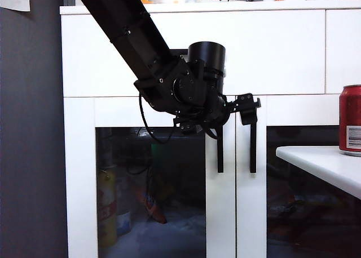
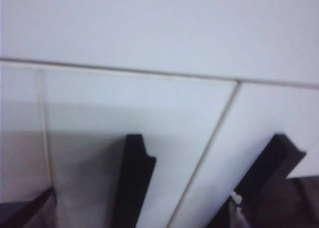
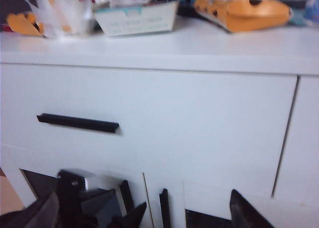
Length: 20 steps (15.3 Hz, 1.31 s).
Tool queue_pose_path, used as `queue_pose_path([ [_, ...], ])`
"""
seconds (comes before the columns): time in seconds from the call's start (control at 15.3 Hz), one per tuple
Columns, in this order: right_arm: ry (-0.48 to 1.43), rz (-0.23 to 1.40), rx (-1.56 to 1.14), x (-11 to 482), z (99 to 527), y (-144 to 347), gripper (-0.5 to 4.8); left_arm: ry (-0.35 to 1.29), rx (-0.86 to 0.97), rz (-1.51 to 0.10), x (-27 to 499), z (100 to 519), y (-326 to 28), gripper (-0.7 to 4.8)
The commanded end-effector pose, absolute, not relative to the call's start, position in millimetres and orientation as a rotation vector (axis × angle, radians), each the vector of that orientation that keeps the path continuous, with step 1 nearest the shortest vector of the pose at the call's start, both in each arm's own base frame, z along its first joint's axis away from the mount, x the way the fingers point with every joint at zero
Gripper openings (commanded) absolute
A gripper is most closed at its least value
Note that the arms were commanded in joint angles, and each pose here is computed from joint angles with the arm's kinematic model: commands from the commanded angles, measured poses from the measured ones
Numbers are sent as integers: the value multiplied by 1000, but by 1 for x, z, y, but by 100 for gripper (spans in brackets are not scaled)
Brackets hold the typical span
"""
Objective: Open the left door of the white cabinet, pick up a can of beverage from the table on the right, place it inside the cabinet, and finally close the cabinet door.
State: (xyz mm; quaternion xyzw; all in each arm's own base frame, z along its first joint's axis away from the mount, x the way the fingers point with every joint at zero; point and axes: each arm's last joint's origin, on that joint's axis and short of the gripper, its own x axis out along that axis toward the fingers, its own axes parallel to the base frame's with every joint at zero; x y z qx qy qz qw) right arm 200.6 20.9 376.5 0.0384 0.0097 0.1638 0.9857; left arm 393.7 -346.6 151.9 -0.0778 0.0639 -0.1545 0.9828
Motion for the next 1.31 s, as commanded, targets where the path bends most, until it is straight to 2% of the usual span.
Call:
queue_pose_path([
  [0.07,-5,328,72,200,378,20,441,105,-198,-307,396,160,-346,425],
  [0.13,-6,327,72,200,379,20,441,105,-197,-309,396,160,-346,425],
  [0.2,-5,320,72,200,378,19,441,106,-197,-309,396,160,-346,398],
  [0.26,-3,317,72,200,378,18,441,106,-197,-309,396,160,-347,330],
  [0.33,0,317,73,200,378,18,441,106,-197,-310,396,160,-347,140],
  [0.39,1,317,73,200,378,18,441,107,-198,-323,395,160,-347,-5],
  [0.59,0,317,73,200,378,18,441,119,-198,-402,392,160,-352,-5],
  [1.31,-74,320,65,200,385,18,441,127,-193,-403,392,159,-352,-4],
])
